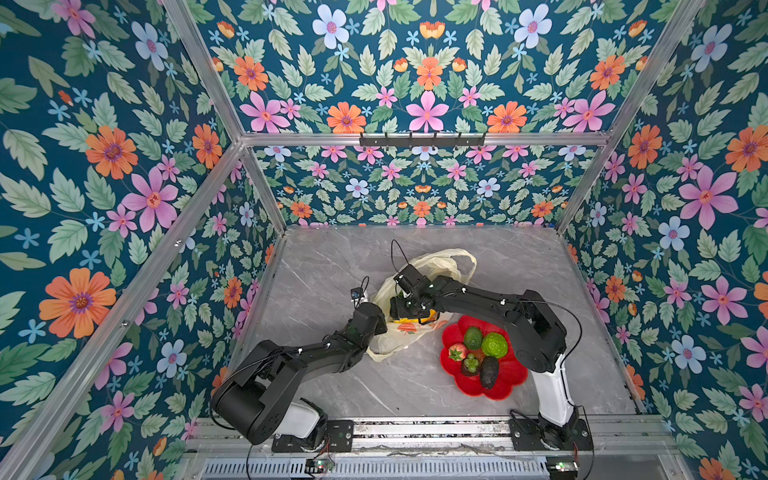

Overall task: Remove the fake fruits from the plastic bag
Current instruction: 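Grasp the yellow lemon in the bag with the right gripper, then carry the yellow lemon out of the bag over the red plate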

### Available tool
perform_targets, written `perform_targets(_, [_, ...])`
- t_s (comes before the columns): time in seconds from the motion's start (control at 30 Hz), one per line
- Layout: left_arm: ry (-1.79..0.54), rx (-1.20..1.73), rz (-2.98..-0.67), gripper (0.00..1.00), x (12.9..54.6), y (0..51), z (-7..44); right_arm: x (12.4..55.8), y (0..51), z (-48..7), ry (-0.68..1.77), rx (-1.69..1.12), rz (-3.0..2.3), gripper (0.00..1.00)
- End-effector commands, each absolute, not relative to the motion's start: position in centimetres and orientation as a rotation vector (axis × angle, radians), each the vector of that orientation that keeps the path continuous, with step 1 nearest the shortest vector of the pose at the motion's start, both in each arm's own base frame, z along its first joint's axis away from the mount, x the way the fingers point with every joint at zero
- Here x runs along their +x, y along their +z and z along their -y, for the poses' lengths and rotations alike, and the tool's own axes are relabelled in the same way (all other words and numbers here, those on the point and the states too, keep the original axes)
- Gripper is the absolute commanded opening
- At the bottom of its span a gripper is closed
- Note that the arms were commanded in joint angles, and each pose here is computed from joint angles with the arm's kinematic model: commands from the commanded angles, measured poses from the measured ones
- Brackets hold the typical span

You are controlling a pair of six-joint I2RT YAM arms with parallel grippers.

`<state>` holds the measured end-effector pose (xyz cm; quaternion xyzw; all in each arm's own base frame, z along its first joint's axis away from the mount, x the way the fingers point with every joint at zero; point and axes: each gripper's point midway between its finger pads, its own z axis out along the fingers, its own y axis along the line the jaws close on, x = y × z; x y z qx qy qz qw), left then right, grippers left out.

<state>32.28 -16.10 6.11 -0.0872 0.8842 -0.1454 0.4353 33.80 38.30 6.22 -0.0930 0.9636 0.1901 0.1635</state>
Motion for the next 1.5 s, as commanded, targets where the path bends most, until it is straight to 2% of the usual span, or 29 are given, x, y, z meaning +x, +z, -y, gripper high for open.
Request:
perform_targets(0.0, [-0.373, -0.207, -2.213, 0.00, 32.3, 6.2, 16.4, 33.9, 5.8, -38.2, 0.526, -0.263, -2.756, 0.73])
perform_targets(0.17, [-0.360, -0.156, -2.248, 0.00, 32.5, 6.0, 17.0, 34.2, 5.1, -38.3, 0.533, -0.256, -2.769, 0.71])
perform_targets(0.47, [-0.335, -0.147, -2.199, 0.00, 32.8, 6.3, 16.4, 34.1, 7.0, -38.1, 0.564, -0.275, -2.737, 0.60])
perform_targets(1.03, [-0.361, -0.152, -2.184, 0.00, 33.0, 6.8, 16.5, 30.8, 11.9, -35.1, 0.630, -0.256, -2.689, 0.59])
perform_targets(1.3, [-0.372, -0.147, -2.184, 0.00, 32.9, 7.0, 16.5, 26.4, 14.9, -29.7, 0.547, -0.284, -2.737, 0.58])
perform_targets(1.47, [-0.395, -0.146, -2.197, 0.00, 32.7, 6.7, 16.8, 23.4, 14.6, -25.1, 0.421, -0.268, -2.833, 0.56])
